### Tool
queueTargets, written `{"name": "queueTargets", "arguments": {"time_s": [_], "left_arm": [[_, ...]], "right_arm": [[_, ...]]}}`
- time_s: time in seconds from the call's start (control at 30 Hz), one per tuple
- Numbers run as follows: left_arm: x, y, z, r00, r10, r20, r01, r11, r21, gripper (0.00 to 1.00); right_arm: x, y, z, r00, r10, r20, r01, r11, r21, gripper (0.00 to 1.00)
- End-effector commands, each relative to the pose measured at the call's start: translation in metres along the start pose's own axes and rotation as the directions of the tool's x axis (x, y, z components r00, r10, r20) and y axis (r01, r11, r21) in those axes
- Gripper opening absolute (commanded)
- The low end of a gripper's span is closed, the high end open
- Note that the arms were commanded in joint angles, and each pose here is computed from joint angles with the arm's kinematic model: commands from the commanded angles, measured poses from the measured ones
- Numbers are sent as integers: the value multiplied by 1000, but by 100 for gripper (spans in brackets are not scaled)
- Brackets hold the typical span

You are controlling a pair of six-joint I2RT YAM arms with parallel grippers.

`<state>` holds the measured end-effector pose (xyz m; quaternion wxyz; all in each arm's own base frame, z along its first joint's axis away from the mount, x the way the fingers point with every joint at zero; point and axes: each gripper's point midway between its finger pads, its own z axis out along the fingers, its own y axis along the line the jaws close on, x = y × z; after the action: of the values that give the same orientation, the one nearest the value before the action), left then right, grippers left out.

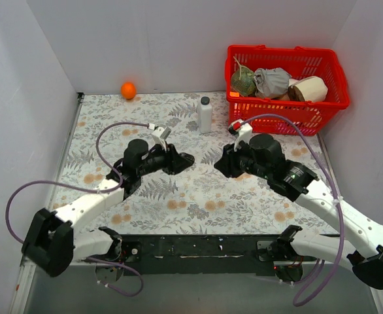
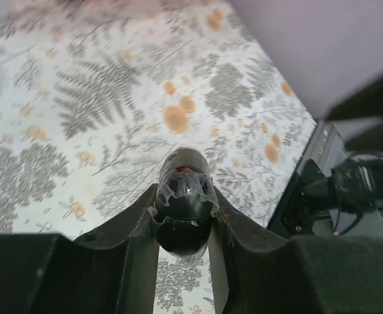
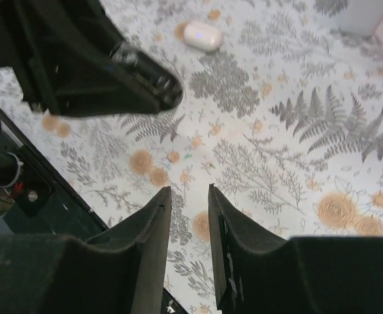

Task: Insert the wireless bluetooth earbuds into the charging case
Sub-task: Place the charging case at the center of the board.

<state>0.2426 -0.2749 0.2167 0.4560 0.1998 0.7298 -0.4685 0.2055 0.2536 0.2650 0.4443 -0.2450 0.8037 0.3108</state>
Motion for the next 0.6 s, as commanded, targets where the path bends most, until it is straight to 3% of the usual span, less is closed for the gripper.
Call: {"name": "queueTargets", "arguments": {"time_s": [0.0,0.2,0.47,0.57], "left_arm": [[36,60,20,946,-298,-129,264,937,-230,0],[50,74,53,905,-390,-170,358,914,-191,0],[77,111,86,864,-445,-234,384,884,-266,1],[90,123,90,847,-466,-255,385,870,-309,6]], "right_arm": [[38,-18,19,996,70,-46,-67,996,61,38],[60,-17,19,993,79,-83,-77,996,34,41],[71,-24,12,993,63,-100,-57,997,60,49],[75,-25,10,992,58,-108,-52,997,61,50]]}}
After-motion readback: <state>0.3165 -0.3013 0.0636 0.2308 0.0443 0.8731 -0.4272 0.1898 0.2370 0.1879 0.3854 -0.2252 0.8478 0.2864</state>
